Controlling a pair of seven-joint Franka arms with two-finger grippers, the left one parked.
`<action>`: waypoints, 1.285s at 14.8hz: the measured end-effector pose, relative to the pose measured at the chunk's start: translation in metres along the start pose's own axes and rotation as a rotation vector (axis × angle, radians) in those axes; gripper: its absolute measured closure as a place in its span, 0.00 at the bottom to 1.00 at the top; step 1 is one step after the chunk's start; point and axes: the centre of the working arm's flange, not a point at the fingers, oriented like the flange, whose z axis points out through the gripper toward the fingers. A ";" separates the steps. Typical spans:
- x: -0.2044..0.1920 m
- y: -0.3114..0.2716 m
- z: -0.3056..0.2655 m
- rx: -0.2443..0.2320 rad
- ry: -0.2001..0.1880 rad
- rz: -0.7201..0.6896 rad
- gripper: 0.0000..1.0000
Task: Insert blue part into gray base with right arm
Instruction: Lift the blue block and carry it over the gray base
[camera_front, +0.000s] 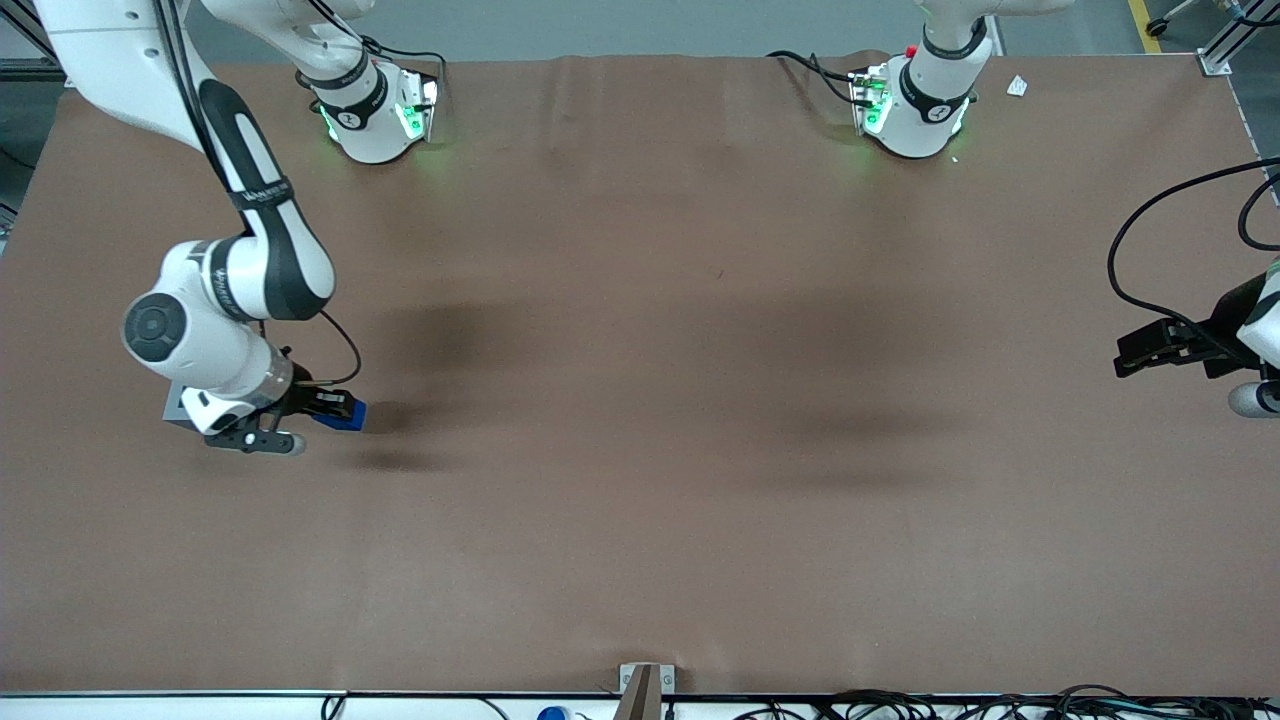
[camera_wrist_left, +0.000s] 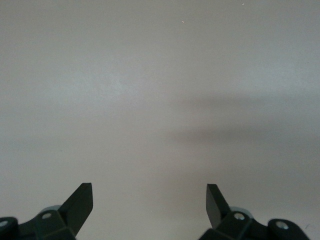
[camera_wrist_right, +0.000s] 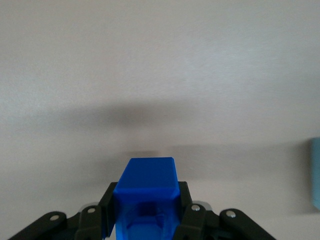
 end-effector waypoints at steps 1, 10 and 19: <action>0.002 0.010 -0.013 0.000 0.000 0.016 0.49; 0.004 0.135 -0.050 0.001 0.013 0.007 0.49; -0.006 0.203 -0.050 -0.038 0.004 -0.019 0.49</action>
